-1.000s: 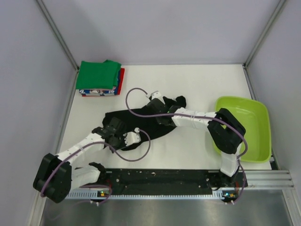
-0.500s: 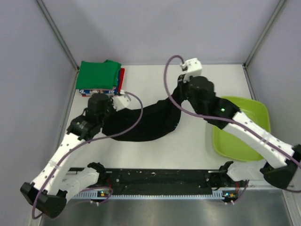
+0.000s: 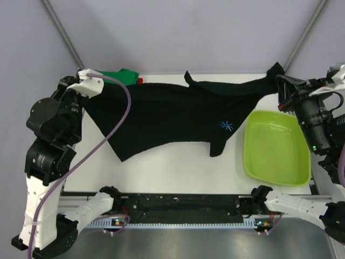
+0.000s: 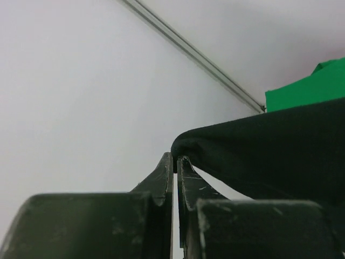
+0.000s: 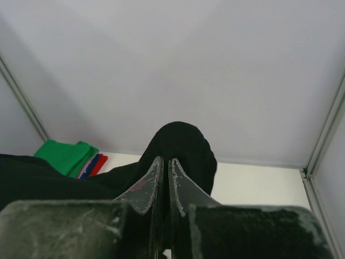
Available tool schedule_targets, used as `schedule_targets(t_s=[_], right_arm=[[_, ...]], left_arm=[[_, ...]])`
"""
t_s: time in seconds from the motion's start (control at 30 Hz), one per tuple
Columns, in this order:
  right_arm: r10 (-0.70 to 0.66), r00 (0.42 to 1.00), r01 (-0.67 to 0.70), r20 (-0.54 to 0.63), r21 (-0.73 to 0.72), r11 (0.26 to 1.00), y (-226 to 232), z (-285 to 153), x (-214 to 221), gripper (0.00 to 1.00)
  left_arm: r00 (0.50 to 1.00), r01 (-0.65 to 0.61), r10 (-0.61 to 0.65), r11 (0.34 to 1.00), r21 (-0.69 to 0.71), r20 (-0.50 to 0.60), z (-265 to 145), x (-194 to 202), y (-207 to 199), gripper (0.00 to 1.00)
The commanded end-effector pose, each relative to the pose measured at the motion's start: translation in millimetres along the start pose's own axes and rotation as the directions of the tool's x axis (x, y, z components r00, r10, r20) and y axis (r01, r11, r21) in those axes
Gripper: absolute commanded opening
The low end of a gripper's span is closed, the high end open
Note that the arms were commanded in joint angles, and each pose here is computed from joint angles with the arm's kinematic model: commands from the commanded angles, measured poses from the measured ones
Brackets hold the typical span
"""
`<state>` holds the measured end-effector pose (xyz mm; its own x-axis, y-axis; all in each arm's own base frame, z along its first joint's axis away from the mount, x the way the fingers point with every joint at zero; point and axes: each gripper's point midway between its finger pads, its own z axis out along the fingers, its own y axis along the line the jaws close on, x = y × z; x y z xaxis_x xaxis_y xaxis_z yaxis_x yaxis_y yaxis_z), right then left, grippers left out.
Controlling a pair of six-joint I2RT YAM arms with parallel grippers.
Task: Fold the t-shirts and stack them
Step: Flatten out the tshirt
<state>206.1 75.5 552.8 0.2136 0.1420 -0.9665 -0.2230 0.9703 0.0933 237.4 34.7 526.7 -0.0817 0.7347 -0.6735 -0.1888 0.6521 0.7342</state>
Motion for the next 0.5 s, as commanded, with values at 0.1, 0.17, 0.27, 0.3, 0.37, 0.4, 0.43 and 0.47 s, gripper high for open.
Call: schedule_targets(t_s=[0.1, 0.17, 0.27, 0.3, 0.37, 0.4, 0.43, 0.47], right_arm=[[-0.074, 0.993, 0.083, -0.097, 0.090, 0.993, -7.9, 9.3, 35.9, 0.00], [-0.093, 0.988, 0.107, -0.121, 0.113, 0.988, -3.0, 22.8, 49.6, 0.00], [-0.077, 0.984, 0.094, -0.159, 0.100, 0.991, 1.2, 63.9, 79.9, 0.00], [-0.038, 0.981, 0.053, -0.192, 0.072, 0.996, 4.4, 82.9, 95.2, 0.00], [0.039, 0.971, -0.014, -0.237, 0.104, 0.994, -12.2, 121.4, 115.1, 0.00], [0.040, 0.967, -0.012, -0.251, 0.112, 0.994, -16.6, 141.8, 120.5, 0.00], [0.036, 0.971, -0.007, -0.237, 0.121, 0.993, -20.5, 158.1, 114.4, 0.00], [0.027, 0.972, 0.002, -0.234, 0.125, 0.992, -24.1, 175.9, 113.0, 0.00]], left_arm=[[0.990, -0.085, 0.087, 0.996, 0.029, -0.113, 41.2, 25.9, -37.8, 0.00], [0.988, -0.077, 0.083, 0.996, 0.050, -0.128, 63.0, 33.4, -50.6, 0.00], [0.988, -0.027, 0.038, 0.997, 0.072, -0.152, 101.7, 42.3, -62.0, 0.00], [0.988, -0.012, 0.023, 0.997, 0.072, -0.153, 114.3, 42.7, -64.5, 0.00], [0.990, 0.003, 0.007, 0.997, 0.072, -0.144, 141.3, 37.9, -72.4, 0.00], [0.992, 0.008, 0.001, 0.998, 0.068, -0.130, 154.8, 32.1, -74.4, 0.00], [0.993, 0.014, -0.006, 0.998, 0.065, -0.118, 168.5, 26.4, -76.9, 0.00], [0.994, 0.021, -0.014, 0.998, 0.056, -0.110, 180.4, 21.2, -77.1, 0.00]])
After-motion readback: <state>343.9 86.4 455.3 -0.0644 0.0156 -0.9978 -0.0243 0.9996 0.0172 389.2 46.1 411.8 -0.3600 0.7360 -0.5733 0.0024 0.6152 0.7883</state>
